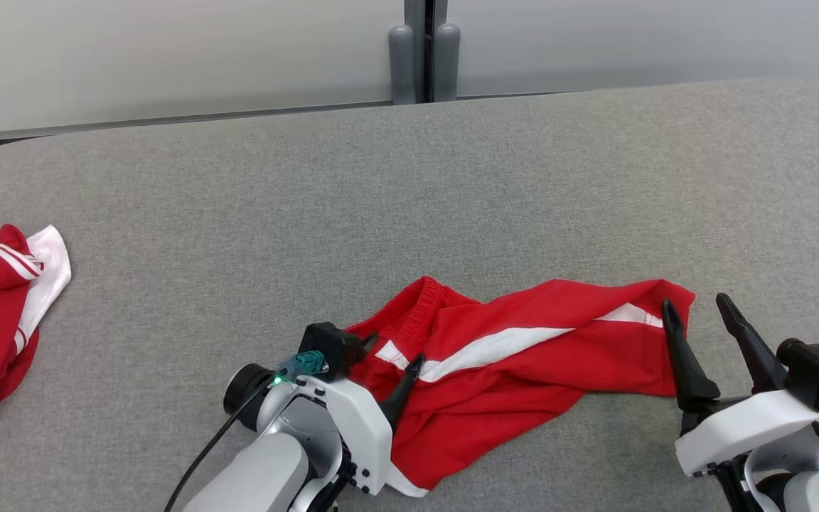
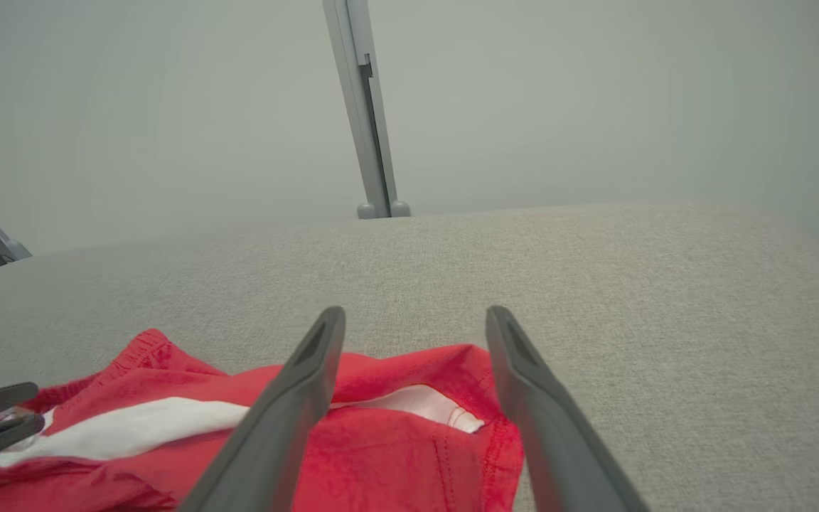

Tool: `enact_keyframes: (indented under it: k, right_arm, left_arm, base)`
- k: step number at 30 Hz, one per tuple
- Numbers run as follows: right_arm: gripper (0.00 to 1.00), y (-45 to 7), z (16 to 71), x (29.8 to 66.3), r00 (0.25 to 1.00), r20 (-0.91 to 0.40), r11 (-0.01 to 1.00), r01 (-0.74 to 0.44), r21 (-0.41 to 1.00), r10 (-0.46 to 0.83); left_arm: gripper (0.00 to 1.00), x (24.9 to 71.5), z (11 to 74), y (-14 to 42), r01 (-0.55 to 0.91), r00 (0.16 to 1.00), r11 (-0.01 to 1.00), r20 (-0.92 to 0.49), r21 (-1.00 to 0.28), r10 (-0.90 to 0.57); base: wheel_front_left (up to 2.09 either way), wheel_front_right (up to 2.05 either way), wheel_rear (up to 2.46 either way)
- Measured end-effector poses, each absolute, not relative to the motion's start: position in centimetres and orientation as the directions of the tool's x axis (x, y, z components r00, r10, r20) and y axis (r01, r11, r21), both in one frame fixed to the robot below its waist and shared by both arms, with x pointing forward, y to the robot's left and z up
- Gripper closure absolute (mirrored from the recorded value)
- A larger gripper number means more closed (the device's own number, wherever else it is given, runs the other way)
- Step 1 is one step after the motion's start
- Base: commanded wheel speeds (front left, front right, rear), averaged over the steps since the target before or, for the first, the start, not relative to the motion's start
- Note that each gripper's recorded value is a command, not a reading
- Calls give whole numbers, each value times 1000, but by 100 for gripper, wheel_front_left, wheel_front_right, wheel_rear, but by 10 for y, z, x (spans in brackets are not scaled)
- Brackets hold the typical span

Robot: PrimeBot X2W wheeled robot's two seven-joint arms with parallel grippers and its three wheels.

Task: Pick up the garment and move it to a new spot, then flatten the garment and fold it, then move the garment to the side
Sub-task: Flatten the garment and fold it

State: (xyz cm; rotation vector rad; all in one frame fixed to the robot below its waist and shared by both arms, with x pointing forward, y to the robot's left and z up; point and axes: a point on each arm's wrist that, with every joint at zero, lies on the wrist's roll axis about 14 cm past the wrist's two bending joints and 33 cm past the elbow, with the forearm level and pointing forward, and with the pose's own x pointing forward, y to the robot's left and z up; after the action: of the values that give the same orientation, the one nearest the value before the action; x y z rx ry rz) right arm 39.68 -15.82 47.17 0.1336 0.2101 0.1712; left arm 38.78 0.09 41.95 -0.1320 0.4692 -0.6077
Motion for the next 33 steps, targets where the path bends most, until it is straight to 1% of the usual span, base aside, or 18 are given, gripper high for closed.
enact_keyframes:
  k: [2,3,4,5,6,7,10,14,15,16,19,21,22,26,31,32,33]
  right_arm:
    - [0,-160,470,397,963,-201,977,-150,151,179]
    - [0,-160,469,397,963,-203,977,-148,153,178]
    - [0,-160,468,397,963,-206,977,-146,153,177]
    - [0,-160,467,397,963,-206,977,-145,155,176]
    - [0,-160,467,398,962,-207,977,-144,156,175]
    - [0,-160,467,398,963,-204,977,-144,157,175]
    - [0,-159,466,399,963,-203,976,-145,162,176]
    - [0,-158,467,402,964,-197,975,-146,166,178]
    - [0,-158,467,402,964,-197,975,-146,166,178]
    - [0,-158,467,402,965,-194,975,-145,167,177]
    - [0,-159,466,403,965,-197,975,-142,170,175]
    - [0,-159,466,403,965,-196,975,-141,170,173]
    - [0,-159,466,403,965,-196,975,-141,170,173]
    - [0,-164,465,402,968,-196,977,-126,170,159]
    - [0,-170,461,403,969,-203,979,-106,176,141]
    - [0,-170,460,403,969,-203,979,-103,177,138]
    - [0,-171,459,404,969,-205,979,-100,177,136]
  left_arm:
    - [0,383,408,1,514,698,817,-426,-260,-575]
    - [6,381,404,1,513,690,817,-440,-264,-575]
    - [20,381,401,1,511,685,816,-447,-269,-576]
    - [44,380,399,1,508,682,817,-452,-274,-576]
    - [62,380,398,0,507,683,816,-449,-278,-577]
    - [100,380,398,1,502,686,818,-447,-280,-574]
    - [100,383,399,2,492,700,823,-433,-285,-568]
    - [100,400,412,9,464,760,842,-365,-275,-538]
    - [100,400,412,9,464,760,842,-365,-275,-538]
    - [100,413,426,15,441,805,856,-304,-269,-510]
    - [100,430,443,28,395,861,881,-228,-262,-454]
    - [100,438,447,41,350,891,901,-207,-257,-405]
    - [100,438,447,41,350,891,901,-207,-257,-405]
    - [100,444,443,69,252,929,931,-204,-263,-309]
    - [100,419,411,82,178,919,938,-289,-298,-267]
    - [68,413,407,80,173,915,937,-303,-305,-267]
    - [16,408,402,79,164,911,935,-316,-314,-266]
  base:
    - [0,0,0]
    - [0,0,0]
    - [0,0,0]
    - [0,0,0]
    - [0,0,0]
    - [0,0,0]
    - [0,0,0]
    - [0,0,0]
    - [0,0,0]
    - [0,0,0]
    - [0,0,0]
    - [0,0,0]
    - [0,0,0]
    - [0,0,0]
    - [0,0,0]
    - [0,0,0]
    - [0,0,0]
